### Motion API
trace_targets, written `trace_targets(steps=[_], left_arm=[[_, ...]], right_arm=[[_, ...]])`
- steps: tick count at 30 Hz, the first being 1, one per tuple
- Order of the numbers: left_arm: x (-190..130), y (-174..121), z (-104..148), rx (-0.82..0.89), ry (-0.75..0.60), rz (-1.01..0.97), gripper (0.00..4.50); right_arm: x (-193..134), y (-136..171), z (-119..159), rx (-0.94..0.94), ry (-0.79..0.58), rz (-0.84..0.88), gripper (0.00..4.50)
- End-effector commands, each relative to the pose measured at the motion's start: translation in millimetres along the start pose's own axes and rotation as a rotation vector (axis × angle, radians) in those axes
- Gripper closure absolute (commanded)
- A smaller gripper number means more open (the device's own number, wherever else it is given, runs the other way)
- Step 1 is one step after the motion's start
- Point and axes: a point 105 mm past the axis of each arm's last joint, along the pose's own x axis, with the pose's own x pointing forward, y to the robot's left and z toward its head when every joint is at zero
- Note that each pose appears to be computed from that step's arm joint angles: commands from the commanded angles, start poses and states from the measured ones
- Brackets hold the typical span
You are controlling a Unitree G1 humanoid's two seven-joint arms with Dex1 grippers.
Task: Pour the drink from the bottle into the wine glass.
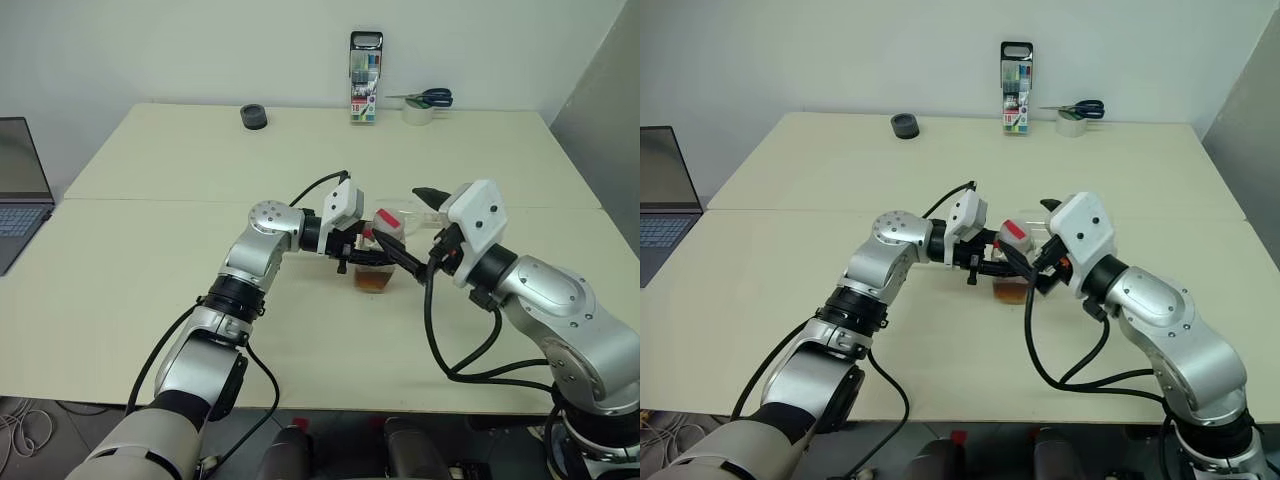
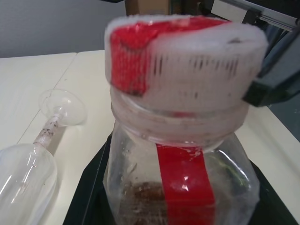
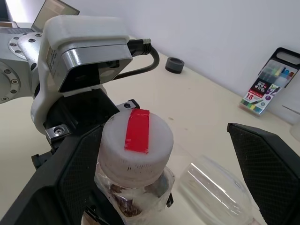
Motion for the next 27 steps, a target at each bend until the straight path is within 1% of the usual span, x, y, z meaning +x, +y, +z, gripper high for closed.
trace_targets(steps=[1,27], left_arm=[[-1.3,1.6,15.2,0.051,-0.039,0.003,2.74],[-1.4,0.4,13.4,0.046,-0.038,0.000,2.74]], right_arm=[[-6.2,-5.3,9.7,-0.016,-0.040,-0.031,0.00],[-13.7,-1.7,9.8,0.018,-0.033,-0.018,0.00]])
